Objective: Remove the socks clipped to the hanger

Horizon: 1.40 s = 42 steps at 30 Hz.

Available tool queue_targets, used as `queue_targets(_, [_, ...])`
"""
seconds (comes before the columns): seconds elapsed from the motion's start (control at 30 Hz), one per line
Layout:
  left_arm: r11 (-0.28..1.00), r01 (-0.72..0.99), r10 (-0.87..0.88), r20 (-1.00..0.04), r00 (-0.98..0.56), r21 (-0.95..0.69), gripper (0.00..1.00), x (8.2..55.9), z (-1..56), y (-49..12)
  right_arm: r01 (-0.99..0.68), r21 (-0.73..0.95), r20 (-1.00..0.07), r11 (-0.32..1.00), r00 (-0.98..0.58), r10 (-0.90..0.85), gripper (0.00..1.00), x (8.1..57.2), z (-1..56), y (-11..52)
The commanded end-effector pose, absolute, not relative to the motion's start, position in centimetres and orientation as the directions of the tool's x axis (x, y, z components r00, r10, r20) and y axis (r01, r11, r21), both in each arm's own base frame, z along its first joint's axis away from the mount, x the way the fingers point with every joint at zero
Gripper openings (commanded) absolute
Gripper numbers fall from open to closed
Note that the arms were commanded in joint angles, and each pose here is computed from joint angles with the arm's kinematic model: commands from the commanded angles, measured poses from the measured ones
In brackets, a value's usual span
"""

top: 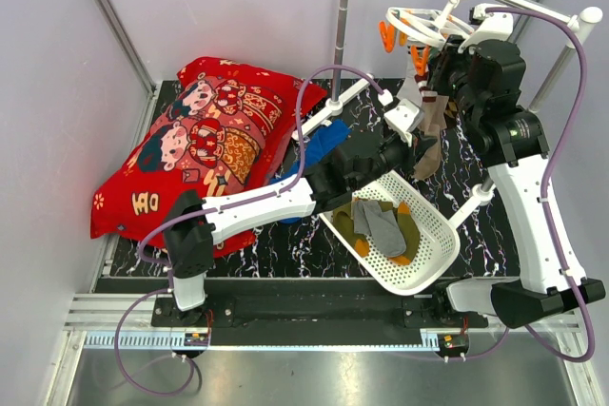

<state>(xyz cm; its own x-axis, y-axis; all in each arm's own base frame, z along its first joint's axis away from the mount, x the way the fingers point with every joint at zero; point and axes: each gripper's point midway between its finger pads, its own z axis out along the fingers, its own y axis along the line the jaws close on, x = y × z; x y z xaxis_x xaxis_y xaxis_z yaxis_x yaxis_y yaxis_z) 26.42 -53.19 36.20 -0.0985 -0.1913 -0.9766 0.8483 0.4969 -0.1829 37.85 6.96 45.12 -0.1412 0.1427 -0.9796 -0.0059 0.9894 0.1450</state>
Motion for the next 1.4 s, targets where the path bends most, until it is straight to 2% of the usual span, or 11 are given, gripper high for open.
queue_targets(0.0, [0.493, 0.85, -0.26, -0.964, -0.058, -0.184, 0.0, 26.3, 39.5, -53.2, -0.008, 0.162, -0.986, 0.987, -0.034, 0.161, 0.23, 37.7, 48.7, 7.1])
queue_targets(0.13, [0.496, 0.846, -0.272, -0.96, -0.063, -0.196, 0.0, 26.0, 39.3, -52.4, -0.023, 0.188, -0.982, 0.982, -0.027, 0.187, 0.01, 37.6, 49.0, 7.5])
queue_targets(0.5, [0.471, 0.845, -0.275, -0.953, -0.13, -0.252, 0.0, 24.9, 38.2, -51.3, -0.064, 0.227, -0.974, 0.972, -0.027, 0.226, 0.0, 36.5, 49.7, 8.1])
queue_targets(0.73, [0.447, 0.801, -0.222, -0.916, -0.333, -0.399, 0.03, 22.2, 28.3, -49.2, -0.131, 0.353, -0.935, 0.926, -0.035, 0.352, 0.0, 35.7, 50.9, 9.5])
queue_targets(0.83, [0.442, 0.774, -0.204, -0.891, -0.406, -0.454, 0.21, 21.1, 24.2, -48.8, -0.156, 0.404, -0.914, 0.901, -0.04, 0.403, 0.0, 35.8, 51.3, 10.2])
queue_targets(0.93, [0.442, 0.761, -0.187, -0.879, -0.439, -0.475, 0.54, 20.8, 22.6, -49.1, -0.156, 0.454, -0.891, 0.877, -0.063, 0.45, 0.0, 36.4, 50.9, 10.8])
queue_targets(0.97, [0.446, 0.757, -0.186, -0.877, -0.443, -0.477, 0.75, 20.9, 22.7, -49.2, -0.152, 0.481, -0.876, 0.863, -0.065, 0.477, 0.0, 36.5, 50.9, 10.9])
queue_targets(1.0, [0.455, 0.753, -0.19, -0.878, -0.439, -0.475, 0.88, 21.1, 23.1, -49.0, -0.149, 0.497, -0.868, 0.855, -0.063, 0.493, 0.0, 36.5, 50.9, 10.9])
queue_targets(1.07, [0.467, 0.755, -0.197, -0.886, -0.419, -0.461, 0.96, 21.4, 24.1, -48.9, -0.15, 0.54, -0.841, 0.828, -0.049, 0.539, 0.0, 36.4, 51.4, 10.9])
queue_targets(1.13, [0.489, 0.758, -0.208, -0.902, -0.378, -0.431, 0.99, 22.2, 25.8, -48.6, -0.16, 0.578, -0.814, 0.8, -0.044, 0.579, 0.0, 36.5, 51.6, 11.2])
queue_targets(1.37, [0.542, 0.739, -0.244, -0.917, -0.316, -0.399, 0.99, 25.7, 29.3, -47.0, -0.214, 0.644, -0.76, 0.735, -0.07, 0.646, 0.0, 36.4, 52.8, 12.4])
